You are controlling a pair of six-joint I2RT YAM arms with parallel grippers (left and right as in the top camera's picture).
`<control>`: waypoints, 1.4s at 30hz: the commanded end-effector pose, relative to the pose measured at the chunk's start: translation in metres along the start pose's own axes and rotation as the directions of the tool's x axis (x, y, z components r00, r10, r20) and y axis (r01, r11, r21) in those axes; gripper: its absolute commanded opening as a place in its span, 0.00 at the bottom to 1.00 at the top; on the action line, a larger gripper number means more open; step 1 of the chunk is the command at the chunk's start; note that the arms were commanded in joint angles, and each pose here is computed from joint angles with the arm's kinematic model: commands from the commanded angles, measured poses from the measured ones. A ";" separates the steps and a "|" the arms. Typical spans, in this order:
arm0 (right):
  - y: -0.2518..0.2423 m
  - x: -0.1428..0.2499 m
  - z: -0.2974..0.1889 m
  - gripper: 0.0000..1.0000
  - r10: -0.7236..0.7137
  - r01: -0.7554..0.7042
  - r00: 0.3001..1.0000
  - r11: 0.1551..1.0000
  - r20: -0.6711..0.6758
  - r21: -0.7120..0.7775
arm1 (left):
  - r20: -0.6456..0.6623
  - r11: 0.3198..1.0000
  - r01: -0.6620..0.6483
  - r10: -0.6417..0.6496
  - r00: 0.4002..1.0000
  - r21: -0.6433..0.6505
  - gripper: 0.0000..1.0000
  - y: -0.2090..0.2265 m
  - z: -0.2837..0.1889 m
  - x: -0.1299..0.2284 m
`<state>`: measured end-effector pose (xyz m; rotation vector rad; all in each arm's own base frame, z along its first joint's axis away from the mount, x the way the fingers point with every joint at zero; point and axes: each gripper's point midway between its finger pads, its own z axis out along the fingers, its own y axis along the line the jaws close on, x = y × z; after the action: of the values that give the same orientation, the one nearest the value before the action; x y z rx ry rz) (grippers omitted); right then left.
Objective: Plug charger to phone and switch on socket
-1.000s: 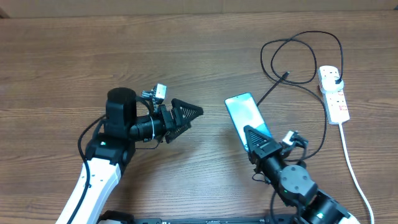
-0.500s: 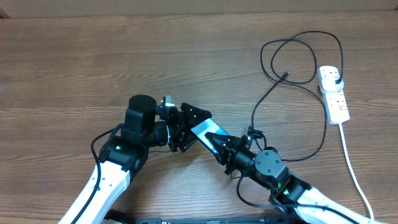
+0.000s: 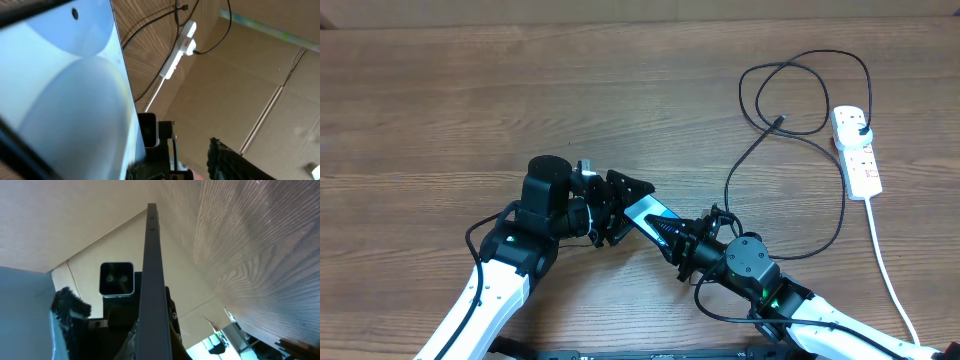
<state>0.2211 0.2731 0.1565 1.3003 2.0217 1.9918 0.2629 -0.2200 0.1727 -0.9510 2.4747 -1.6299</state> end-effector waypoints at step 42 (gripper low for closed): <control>-0.024 0.026 -0.001 0.63 0.083 -0.065 0.988 0.988 -0.128 0.139 | 0.185 0.998 -0.015 0.026 0.982 -0.066 0.10 0.011 -0.004 -0.029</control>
<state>0.1990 0.2879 0.1604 1.2081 2.1648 2.0734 0.2705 -0.2039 0.1498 -1.0998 2.4530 -1.4515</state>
